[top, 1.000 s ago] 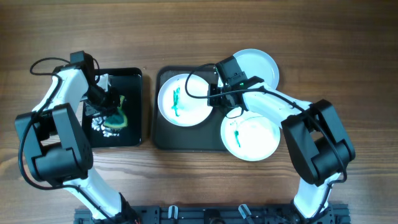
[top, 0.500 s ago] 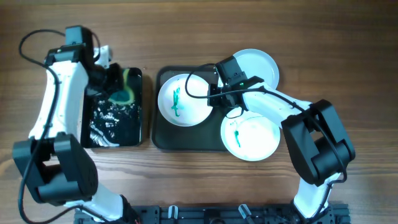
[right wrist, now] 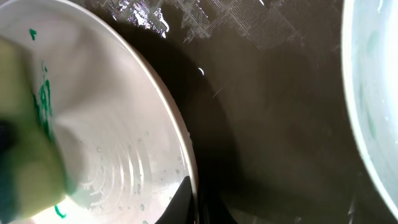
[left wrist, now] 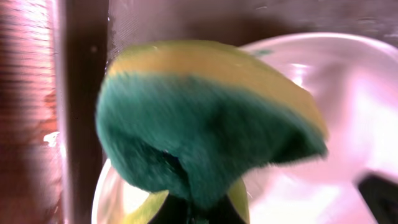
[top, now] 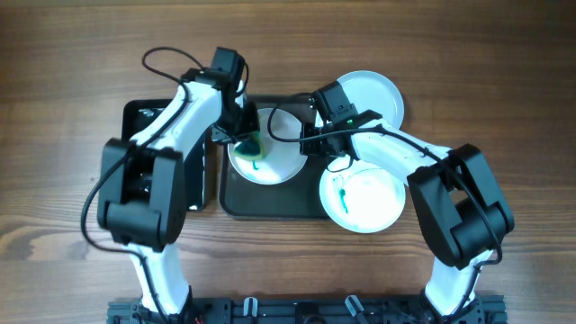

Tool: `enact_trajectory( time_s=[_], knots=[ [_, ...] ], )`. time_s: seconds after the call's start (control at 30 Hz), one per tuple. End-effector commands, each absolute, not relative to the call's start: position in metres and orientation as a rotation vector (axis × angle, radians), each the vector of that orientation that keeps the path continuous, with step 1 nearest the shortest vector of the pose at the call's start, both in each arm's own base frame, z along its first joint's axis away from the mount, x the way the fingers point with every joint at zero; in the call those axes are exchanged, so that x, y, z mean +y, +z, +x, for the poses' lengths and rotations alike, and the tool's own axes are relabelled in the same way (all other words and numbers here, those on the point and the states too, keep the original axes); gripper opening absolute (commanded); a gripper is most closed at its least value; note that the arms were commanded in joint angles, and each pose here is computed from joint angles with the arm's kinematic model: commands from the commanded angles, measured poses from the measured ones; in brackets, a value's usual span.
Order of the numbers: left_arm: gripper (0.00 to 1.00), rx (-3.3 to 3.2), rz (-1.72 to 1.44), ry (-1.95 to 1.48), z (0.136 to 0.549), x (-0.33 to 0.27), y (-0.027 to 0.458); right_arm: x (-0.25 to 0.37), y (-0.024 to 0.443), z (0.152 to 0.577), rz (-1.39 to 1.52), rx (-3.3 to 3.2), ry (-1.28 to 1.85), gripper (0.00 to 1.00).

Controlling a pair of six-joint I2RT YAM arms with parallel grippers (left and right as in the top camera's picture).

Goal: Clean dirty plates on tray and stack at the side
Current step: 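Carry the sponge with left gripper onto the left plate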

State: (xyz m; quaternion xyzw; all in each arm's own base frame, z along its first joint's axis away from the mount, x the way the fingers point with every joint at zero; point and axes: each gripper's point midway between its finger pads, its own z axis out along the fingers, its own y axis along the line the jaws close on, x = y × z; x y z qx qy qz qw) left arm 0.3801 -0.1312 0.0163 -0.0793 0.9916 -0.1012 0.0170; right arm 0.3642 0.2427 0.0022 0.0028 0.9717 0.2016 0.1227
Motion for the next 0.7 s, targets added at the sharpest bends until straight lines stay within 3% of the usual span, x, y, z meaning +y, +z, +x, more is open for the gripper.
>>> enact_trajectory(
  time_s=[0.0, 0.23, 0.33, 0.67],
  knots=[
    [0.04, 3.134, -0.304, -0.27, 0.373, -0.128, -0.004, 0.241, -0.011, 0.358, 0.019, 2.88, 0.572, 0.04],
    [0.04, 3.201, 0.121, -0.87, 0.332, -0.214, 0.004, 0.24, -0.011, 0.358, 0.018, 2.881, 0.571, 0.04],
    [0.04, 3.182, 0.16, -0.909, 0.332, -0.222, 0.006, 0.24, -0.011, 0.358, 0.019, 2.883, 0.571, 0.04],
    [0.04, 2.975, -0.334, -0.077, 0.426, -0.099, 0.007, 0.241, -0.011, 0.357, 0.018, 2.887, 0.58, 0.04]
  ],
)
